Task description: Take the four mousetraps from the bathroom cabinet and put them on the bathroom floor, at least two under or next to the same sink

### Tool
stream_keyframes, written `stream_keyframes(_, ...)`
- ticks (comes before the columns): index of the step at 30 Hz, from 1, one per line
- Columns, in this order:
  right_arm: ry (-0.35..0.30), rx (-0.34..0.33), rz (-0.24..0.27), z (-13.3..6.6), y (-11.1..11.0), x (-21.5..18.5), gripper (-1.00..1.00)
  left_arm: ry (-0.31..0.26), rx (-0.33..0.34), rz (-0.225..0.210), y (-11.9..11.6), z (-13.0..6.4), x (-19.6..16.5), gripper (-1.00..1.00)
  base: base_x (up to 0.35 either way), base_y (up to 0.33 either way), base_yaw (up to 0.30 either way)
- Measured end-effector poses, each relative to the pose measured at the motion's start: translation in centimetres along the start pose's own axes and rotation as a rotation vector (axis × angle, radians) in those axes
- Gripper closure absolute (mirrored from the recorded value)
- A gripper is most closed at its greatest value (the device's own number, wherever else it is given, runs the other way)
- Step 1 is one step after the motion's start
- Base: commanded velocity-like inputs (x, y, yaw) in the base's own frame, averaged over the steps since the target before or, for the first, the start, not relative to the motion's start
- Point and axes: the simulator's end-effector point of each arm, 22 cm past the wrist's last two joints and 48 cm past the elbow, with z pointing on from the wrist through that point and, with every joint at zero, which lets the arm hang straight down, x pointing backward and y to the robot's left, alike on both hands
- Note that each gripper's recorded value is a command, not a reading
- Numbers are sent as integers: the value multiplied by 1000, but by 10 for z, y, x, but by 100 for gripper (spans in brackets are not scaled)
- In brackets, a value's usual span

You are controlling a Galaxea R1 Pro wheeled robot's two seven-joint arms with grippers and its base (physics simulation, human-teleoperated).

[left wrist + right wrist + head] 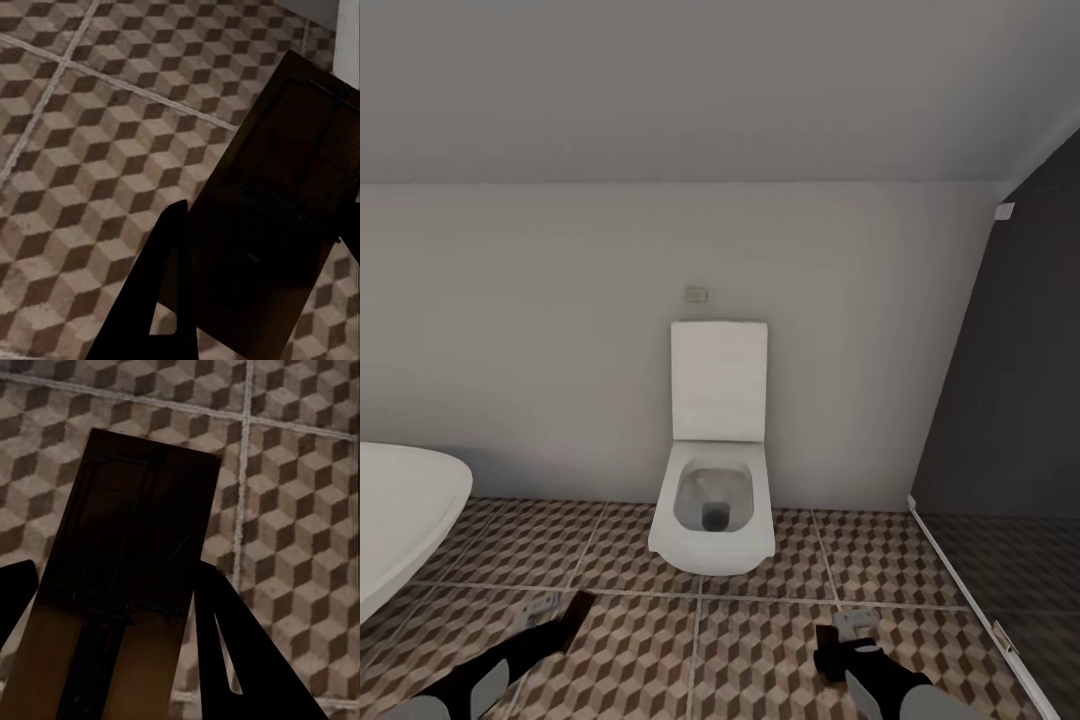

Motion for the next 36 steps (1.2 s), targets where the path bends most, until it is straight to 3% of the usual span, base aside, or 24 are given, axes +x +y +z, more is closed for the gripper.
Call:
stream_keyframes(11, -49, 26, 30, -2, -10, -26, 100, -5, -4, 11, -9, 2, -14, 100, 0, 0, 0)
stream_keyframes(19, -91, 62, 62, -4, -22, -46, 100, -19, -22, 55, -13, 3, -26, 100, 0, 0, 0)
stream_keyframes(20, -172, 90, 80, -11, -37, -84, 100, -77, -28, 97, -24, 3, -54, 100, 0, 0, 0)
stream_keyframes(21, -230, 111, 84, -18, -47, -111, 100, -164, 25, 116, -53, -2, -95, 100, 0, 0, 0)
stream_keyframes(30, -228, 115, 88, -18, -48, -110, 100, -158, 3, 140, -49, -1, -94, 100, 0, 0, 0)
stream_keyframes(36, -228, 116, 89, -18, -48, -110, 100, -162, -72, 135, -33, -2, -95, 100, 95, 0, 0)
